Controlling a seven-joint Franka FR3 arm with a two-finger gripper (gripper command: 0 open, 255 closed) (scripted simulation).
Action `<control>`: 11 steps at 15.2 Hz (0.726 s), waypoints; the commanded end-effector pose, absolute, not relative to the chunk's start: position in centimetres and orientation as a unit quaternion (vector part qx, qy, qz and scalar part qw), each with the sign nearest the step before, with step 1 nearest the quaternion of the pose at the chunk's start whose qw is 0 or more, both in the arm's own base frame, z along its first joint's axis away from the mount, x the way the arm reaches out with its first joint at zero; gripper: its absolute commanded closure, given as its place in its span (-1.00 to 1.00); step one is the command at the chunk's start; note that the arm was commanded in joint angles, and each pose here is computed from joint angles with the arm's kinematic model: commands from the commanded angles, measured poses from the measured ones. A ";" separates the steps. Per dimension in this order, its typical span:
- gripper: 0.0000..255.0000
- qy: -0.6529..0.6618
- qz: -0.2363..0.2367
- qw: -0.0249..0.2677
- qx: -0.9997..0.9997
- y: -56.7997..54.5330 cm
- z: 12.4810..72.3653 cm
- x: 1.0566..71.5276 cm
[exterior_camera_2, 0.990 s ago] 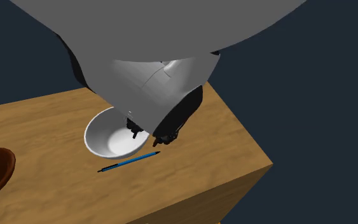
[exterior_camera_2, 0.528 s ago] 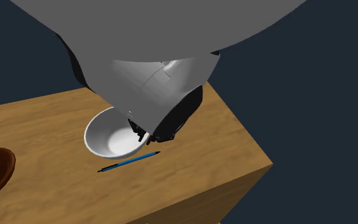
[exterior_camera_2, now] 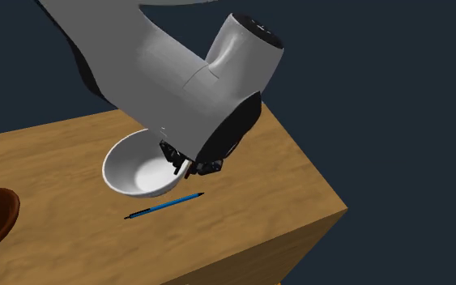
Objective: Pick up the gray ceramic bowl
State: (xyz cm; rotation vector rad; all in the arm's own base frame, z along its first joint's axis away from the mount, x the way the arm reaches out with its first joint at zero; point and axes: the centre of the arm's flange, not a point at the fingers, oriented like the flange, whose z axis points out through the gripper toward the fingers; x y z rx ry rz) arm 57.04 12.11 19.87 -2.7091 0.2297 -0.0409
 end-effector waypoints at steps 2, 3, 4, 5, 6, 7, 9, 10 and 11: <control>1.00 0.083 -0.015 0.210 -0.974 12.0 21.5 57.1; 1.00 0.083 -0.015 0.210 -0.974 12.0 22.0 57.1; 1.00 0.083 -0.015 0.210 -0.974 12.0 22.5 57.1; 1.00 0.083 -0.015 0.210 -0.974 12.0 23.1 57.1; 1.00 0.083 -0.015 0.210 -0.974 12.0 23.6 57.1; 1.00 0.083 -0.015 0.210 -0.974 12.0 24.1 57.1; 1.00 0.083 -0.015 0.210 -0.974 12.0 25.2 57.1; 1.00 0.083 -0.015 0.210 -0.974 12.0 25.3 57.1; 1.00 0.083 -0.015 0.210 -0.974 12.0 25.3 57.1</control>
